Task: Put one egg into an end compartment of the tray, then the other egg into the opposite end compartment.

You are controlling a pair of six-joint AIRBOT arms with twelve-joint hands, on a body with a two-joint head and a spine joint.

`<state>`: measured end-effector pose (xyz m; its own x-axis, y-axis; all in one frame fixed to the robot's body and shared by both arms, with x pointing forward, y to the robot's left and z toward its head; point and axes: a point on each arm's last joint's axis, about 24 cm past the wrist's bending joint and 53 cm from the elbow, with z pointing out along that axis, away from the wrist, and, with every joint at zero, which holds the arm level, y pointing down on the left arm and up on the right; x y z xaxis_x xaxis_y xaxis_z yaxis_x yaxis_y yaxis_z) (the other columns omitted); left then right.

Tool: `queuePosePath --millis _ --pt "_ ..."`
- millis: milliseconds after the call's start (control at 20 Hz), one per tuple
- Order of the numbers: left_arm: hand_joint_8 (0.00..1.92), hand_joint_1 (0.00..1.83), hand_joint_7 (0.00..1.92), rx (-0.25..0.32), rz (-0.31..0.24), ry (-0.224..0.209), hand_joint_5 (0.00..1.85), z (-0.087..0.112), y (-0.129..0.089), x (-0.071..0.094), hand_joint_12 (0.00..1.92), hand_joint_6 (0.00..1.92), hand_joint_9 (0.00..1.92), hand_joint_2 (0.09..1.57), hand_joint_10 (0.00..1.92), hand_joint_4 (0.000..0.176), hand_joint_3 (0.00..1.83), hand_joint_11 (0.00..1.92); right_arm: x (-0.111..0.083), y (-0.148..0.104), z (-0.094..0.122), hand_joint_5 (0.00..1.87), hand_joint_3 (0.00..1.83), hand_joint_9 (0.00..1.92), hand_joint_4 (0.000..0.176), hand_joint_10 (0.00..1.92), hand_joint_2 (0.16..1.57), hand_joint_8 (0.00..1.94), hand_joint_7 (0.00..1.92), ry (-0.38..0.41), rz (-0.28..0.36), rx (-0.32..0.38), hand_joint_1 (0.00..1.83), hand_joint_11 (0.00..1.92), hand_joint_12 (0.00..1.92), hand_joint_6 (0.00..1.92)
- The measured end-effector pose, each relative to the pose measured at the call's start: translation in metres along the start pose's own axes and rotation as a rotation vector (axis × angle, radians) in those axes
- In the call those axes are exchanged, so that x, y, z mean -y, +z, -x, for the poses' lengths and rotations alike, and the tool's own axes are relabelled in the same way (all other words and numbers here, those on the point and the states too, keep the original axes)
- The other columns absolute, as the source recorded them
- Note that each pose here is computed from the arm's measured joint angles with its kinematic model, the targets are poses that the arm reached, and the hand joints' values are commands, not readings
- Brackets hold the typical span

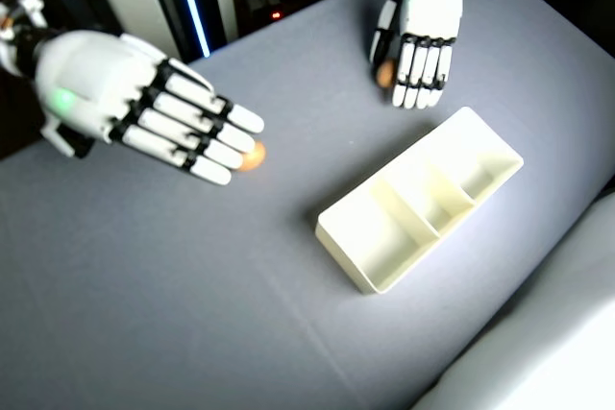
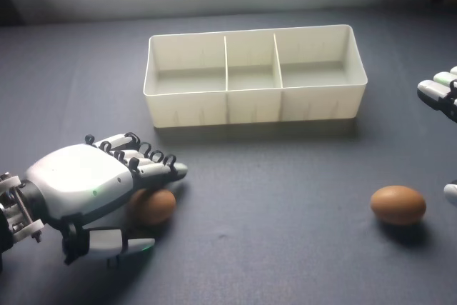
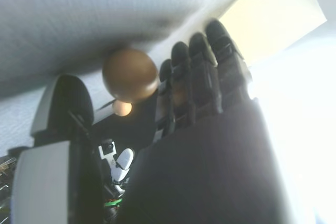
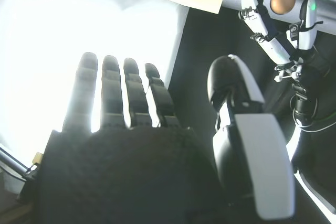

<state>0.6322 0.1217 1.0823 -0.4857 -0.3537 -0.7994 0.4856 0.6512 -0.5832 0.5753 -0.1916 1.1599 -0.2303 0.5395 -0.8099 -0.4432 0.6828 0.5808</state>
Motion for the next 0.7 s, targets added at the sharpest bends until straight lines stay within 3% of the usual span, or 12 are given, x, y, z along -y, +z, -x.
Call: queuePosePath --millis 50,100,150,200,250,300,350,550,700 --pt "0.27 0.88 0.71 0.006 -0.004 0.001 0.49 0.002 0.000 0.001 1.83 0.18 0.35 1.24 1.16 0.000 0.00 0.08 0.000 0.000 0.000 0.00 0.00 0.00 0.000 0.00 1.35 0.00 0.00 0.001 -0.002 0.002 0.33 0.00 0.00 0.00" --pt "0.57 0.92 0.71 0.015 -0.012 0.002 0.54 0.005 0.002 0.003 1.87 0.30 0.42 1.23 1.33 0.000 0.00 0.18 0.000 0.000 0.001 0.00 0.00 0.00 0.000 0.00 1.35 0.00 0.00 0.001 -0.002 0.003 0.33 0.00 0.00 0.00" --pt "1.33 1.12 0.77 0.024 -0.017 0.000 0.53 0.006 0.003 0.004 1.91 1.18 0.53 1.28 1.53 0.000 0.00 0.28 0.000 0.000 0.001 0.00 0.00 0.00 0.000 0.00 1.35 0.00 0.00 0.002 -0.002 0.003 0.34 0.00 0.00 0.00" --pt "1.56 1.16 0.77 0.021 -0.021 -0.002 0.55 0.004 0.004 0.006 1.92 1.32 0.61 1.30 1.67 0.000 0.00 0.37 0.000 0.000 0.001 0.00 0.00 0.00 0.000 0.00 1.35 0.00 0.00 0.001 -0.001 0.003 0.36 0.00 0.00 0.00" --pt "1.77 1.11 0.90 0.028 -0.029 -0.004 0.73 0.006 0.005 0.008 1.92 1.31 0.88 1.24 1.87 0.000 0.00 0.81 0.000 0.000 0.001 0.00 0.00 0.00 0.000 0.00 1.35 0.00 0.00 0.002 -0.001 0.003 0.37 0.00 0.00 0.00" --pt "1.89 1.11 0.99 0.040 -0.035 -0.011 0.79 0.009 0.005 0.009 1.92 1.28 1.08 1.22 1.91 0.000 0.00 1.10 0.000 0.000 0.001 0.00 0.00 0.00 0.000 0.00 1.35 0.00 0.00 0.002 -0.001 0.004 0.37 0.00 0.00 0.00" --pt "1.91 1.11 1.04 0.044 -0.038 -0.010 0.81 0.010 0.004 0.010 1.92 1.26 1.14 1.21 1.92 0.000 0.00 1.23 0.000 0.000 0.001 0.00 0.00 0.00 0.000 0.00 1.35 0.00 0.00 0.002 -0.001 0.004 0.37 0.00 0.00 0.00" --pt "1.92 1.12 1.11 0.037 -0.054 0.004 0.85 0.010 -0.002 0.018 1.92 1.21 1.19 1.19 1.92 0.000 0.00 1.29 0.000 0.000 0.001 0.00 0.00 0.00 0.000 0.00 1.35 0.00 0.00 0.005 0.000 0.004 0.36 0.00 0.00 0.00" --pt "1.92 1.11 1.11 0.077 -0.082 0.012 0.82 0.024 -0.007 0.026 1.92 1.26 1.24 1.20 1.92 0.000 0.00 1.35 0.000 0.000 0.001 0.00 0.00 0.00 0.000 0.00 1.35 0.00 0.00 0.006 -0.001 0.005 0.36 0.00 0.00 0.00"
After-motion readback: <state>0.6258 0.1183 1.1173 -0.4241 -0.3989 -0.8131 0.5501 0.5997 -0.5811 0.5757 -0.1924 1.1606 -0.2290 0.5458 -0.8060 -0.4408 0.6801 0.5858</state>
